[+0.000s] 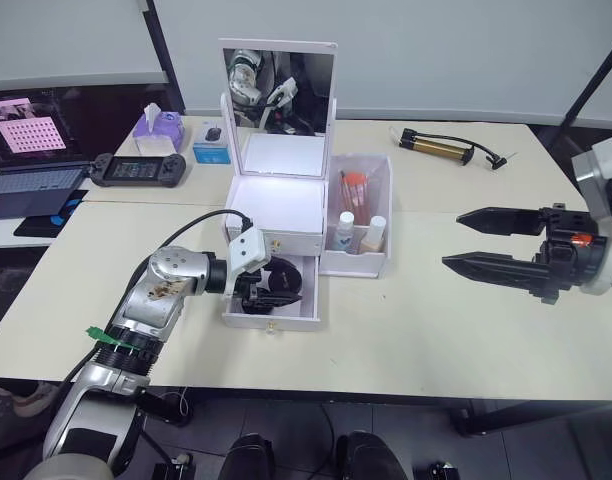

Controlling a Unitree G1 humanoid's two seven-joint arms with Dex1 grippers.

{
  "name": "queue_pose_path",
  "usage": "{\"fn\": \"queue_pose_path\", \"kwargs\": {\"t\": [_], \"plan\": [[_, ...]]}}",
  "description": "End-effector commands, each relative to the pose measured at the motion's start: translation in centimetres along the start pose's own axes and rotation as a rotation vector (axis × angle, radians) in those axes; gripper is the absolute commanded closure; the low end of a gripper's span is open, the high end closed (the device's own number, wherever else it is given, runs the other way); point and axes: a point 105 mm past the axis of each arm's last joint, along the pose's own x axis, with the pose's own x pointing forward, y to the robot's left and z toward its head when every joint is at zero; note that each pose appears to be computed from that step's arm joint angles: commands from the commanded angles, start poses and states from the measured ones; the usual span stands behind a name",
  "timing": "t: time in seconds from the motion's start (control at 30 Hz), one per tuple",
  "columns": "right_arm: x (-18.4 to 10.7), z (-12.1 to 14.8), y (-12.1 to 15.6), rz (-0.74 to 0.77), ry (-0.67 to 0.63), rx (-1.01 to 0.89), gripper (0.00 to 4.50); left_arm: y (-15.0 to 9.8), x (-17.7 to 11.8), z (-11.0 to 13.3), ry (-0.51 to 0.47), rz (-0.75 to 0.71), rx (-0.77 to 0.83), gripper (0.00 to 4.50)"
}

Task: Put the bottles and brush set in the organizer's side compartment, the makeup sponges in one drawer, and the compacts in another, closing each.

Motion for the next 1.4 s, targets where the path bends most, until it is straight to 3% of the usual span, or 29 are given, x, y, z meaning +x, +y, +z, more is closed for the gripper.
{"fn": "queue_pose_path", "kwargs": {"t": [0.03,0.1,0.13,0.23,0.47,0.57,0.8,1.1,1.2,1.4], "plan": [[-0.7,0.8,0.5,-0.024,-0.012,-0.038,0.0,0.1,0.4,0.9,-0.022,-0.023,0.035,1.59],[-0.8,0.8,0.5,-0.032,-0.011,-0.037,0.0,0.0,0.6,1.0,-0.038,-0.03,0.024,1.59],[-0.9,0.8,0.5,-0.036,-0.01,-0.037,0.0,-0.1,0.7,1.0,-0.045,-0.033,0.018,0.87],[-0.9,0.8,0.5,-0.042,-0.009,-0.036,0.0,-0.3,0.8,1.1,-0.053,-0.043,0.009,0.07],[-1.0,0.8,0.5,-0.042,-0.006,-0.034,0.0,0.4,-0.5,1.4,-0.067,-0.002,-0.001,0.03],[-0.8,0.8,0.5,-0.028,-0.005,-0.034,0.0,0.7,-2.4,1.5,-0.048,0.033,-0.019,0.03],[-0.6,1.8,0.4,0.023,0.0,-0.044,0.0,0.1,-7.3,3.9,-0.153,0.151,-0.166,0.03],[1.0,1.9,-0.4,0.097,0.008,-0.047,0.0,-4.7,-9.5,1.5,-0.133,0.143,-0.371,0.03],[1.4,2.0,-0.7,0.119,0.01,-0.054,0.0,-6.4,-9.7,0.5,-0.122,0.116,-0.438,0.56],[2.5,2.1,-1.1,0.16,0.001,-0.063,0.0,-9.6,-9.2,-1.7,-0.104,0.116,-0.545,2.49]]}}
